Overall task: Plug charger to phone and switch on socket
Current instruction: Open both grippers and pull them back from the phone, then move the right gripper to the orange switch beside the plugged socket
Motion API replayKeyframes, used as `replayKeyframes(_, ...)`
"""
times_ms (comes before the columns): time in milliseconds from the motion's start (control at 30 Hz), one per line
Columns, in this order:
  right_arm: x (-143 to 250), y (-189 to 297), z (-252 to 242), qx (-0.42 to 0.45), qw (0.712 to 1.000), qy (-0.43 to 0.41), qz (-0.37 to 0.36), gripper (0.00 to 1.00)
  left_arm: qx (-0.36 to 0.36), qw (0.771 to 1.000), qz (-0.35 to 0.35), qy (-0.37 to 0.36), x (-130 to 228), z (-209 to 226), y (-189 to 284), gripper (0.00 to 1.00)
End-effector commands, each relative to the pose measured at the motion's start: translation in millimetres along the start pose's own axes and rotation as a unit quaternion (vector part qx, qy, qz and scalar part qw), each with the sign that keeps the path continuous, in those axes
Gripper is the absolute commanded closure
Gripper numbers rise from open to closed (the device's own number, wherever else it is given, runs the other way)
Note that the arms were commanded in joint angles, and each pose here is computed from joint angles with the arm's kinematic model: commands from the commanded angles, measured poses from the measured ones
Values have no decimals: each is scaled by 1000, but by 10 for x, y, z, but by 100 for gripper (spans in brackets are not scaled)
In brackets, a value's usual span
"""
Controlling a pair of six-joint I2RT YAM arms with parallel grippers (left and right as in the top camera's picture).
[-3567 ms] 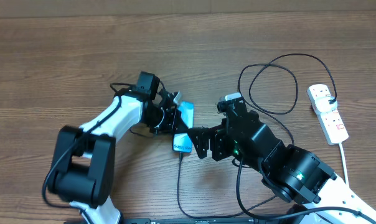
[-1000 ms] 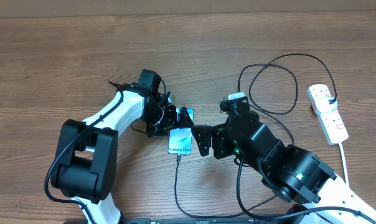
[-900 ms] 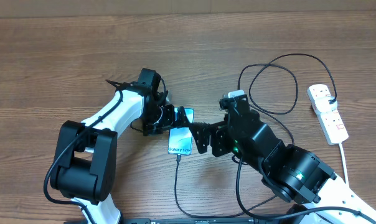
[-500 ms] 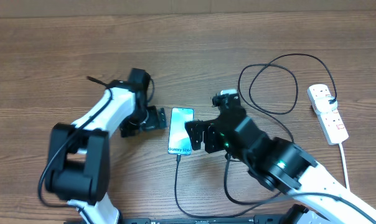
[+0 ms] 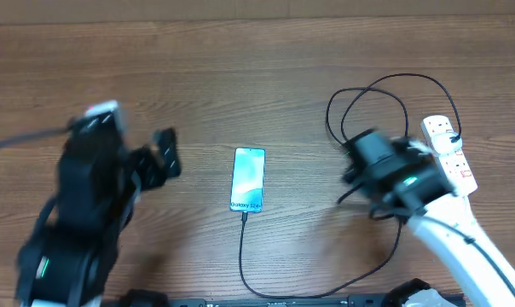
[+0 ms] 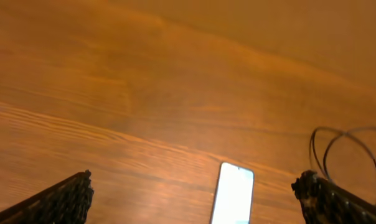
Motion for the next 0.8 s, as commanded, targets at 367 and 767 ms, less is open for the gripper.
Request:
replayKeyframes(367,-918,-605,-1389,-34,978,-203,37,83,-90,995,-38,0,140,421,412,0)
replayKeyframes(767,-1307,-1223,-1575,-22,974,-190,118,96,-110,994,-13,-8,145,397,253,0)
Point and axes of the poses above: each gripper's point midway between its finger pads, its own y axis back along the fingers, its own z axis along the line the jaws close on, x = y × z, the point moved 7 cm from there along y, back along the fingers, and after that the axes turned 13 degrees about y, right-handed, at the moved point
